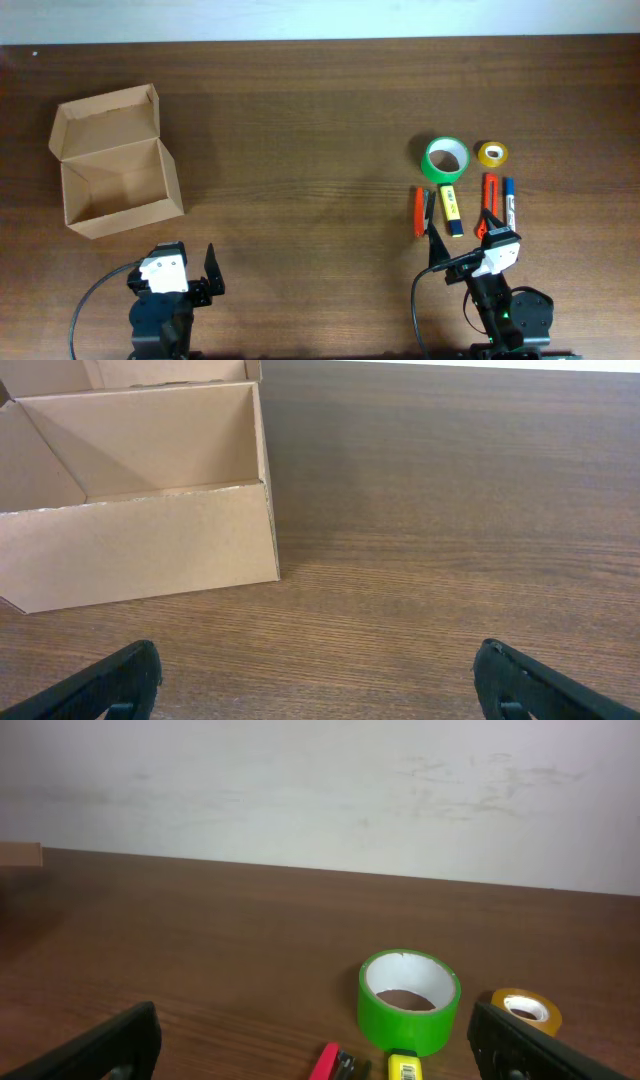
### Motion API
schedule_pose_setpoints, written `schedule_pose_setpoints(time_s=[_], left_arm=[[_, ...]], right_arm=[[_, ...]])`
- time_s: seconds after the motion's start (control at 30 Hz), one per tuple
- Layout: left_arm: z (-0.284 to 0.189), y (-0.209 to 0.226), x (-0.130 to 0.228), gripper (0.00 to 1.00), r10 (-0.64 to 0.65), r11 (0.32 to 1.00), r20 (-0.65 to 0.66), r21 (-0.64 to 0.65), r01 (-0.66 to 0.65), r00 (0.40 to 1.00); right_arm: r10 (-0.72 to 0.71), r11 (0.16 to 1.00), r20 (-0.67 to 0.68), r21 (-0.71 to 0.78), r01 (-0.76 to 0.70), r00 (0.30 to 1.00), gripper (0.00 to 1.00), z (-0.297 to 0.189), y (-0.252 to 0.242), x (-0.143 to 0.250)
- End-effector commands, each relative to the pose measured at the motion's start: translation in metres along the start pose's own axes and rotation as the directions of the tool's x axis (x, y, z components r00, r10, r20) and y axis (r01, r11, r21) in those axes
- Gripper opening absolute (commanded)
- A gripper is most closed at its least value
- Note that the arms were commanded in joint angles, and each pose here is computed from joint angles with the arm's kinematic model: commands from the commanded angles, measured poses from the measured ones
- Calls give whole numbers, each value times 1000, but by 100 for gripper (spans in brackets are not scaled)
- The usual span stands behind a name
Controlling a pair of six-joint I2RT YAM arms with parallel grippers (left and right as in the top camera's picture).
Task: Pack container
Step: 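Move the left gripper toward the cardboard box's near wall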
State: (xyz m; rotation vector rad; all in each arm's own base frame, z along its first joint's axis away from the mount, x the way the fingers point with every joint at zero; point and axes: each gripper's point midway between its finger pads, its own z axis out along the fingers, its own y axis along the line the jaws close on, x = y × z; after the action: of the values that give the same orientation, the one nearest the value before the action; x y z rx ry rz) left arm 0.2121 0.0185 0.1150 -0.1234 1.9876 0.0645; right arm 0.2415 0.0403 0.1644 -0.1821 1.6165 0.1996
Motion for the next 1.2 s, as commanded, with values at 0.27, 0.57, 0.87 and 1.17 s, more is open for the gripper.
schedule_pose_setpoints(time_s=[0.27,0.57,0.87,1.17], left_arm=[[1,2,2,100,-7,1000,2,-12,7,1000],[1,2,1,100,-8,1000,6,-12,8,1000],[-4,-17,-40,99,-22,995,168,100,5,985],[-17,-24,-128,100,-88,989,203,136,61,975]], right_arm=[[5,1000,-3,-9,-5,1000,99,0,2,3],[5,1000,-3,-9,-5,1000,99,0,2,3],[5,1000,-3,-9,-5,1000,99,0,2,3],[5,1000,-3,-9,-5,1000,99,0,2,3]])
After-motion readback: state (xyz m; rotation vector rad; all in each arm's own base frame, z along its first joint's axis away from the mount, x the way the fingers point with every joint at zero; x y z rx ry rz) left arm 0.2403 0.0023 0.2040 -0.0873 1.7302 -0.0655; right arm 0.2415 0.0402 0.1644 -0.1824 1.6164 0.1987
